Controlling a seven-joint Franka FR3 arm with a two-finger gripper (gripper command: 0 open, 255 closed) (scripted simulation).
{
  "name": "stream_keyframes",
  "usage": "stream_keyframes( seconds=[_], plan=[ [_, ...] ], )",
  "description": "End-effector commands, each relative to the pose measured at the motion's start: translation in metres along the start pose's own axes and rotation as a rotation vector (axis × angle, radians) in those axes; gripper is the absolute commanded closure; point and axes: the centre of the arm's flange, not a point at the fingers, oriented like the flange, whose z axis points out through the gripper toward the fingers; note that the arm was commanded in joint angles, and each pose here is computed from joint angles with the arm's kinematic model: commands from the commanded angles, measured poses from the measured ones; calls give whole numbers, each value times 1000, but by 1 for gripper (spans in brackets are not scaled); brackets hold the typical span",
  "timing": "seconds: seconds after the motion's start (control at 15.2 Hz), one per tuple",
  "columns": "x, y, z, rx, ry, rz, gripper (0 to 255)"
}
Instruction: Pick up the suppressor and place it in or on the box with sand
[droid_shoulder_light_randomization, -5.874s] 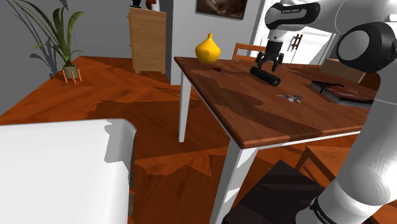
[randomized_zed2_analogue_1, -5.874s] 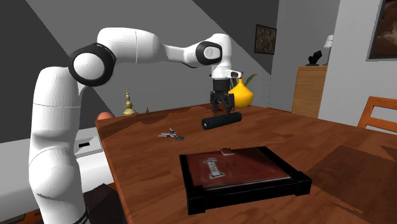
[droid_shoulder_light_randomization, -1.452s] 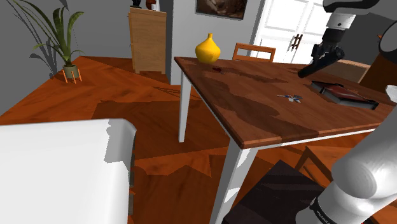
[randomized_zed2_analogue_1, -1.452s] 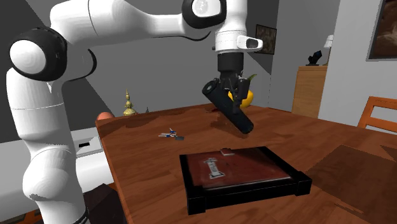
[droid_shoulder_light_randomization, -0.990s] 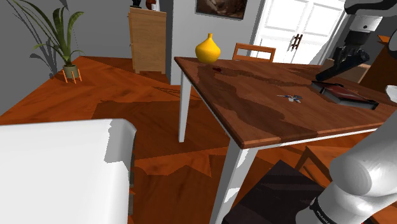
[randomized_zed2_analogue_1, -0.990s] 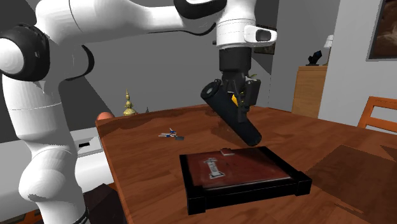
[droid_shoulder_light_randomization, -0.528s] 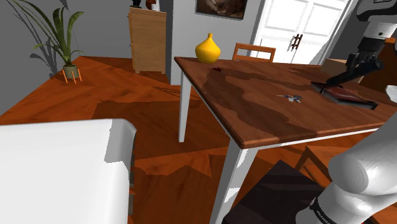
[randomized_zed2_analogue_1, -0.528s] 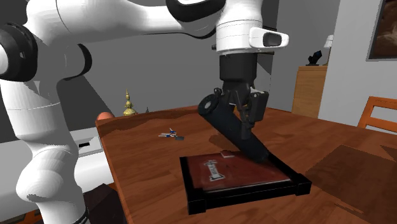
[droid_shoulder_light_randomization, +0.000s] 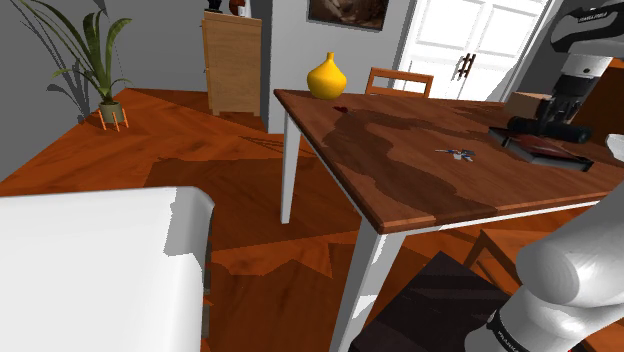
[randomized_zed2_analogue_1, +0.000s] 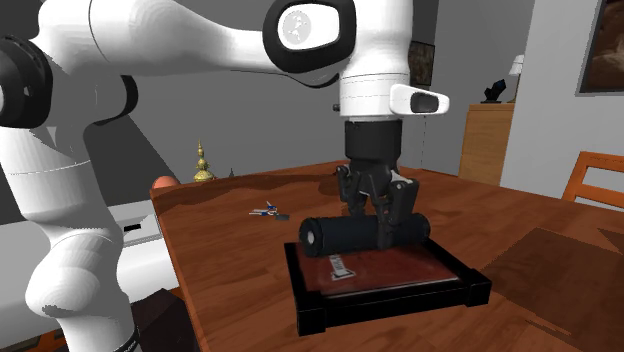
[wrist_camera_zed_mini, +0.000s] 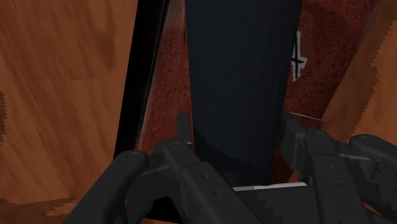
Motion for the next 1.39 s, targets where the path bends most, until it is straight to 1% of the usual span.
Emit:
stream_keyframes(
  seconds=[0.0,0.53,0.59,0.92,1.19,1.32],
  plan=[
    [-1,0,10,0,1,0,255],
    [-1,0,10,0,1,0,255],
    [-1,0,10,0,1,0,0],
    [-1,0,10,0,1,0,0],
    [-1,0,-40,0,1,0,0],
    [-1,0,-40,0,1,0,0]
  ],
)
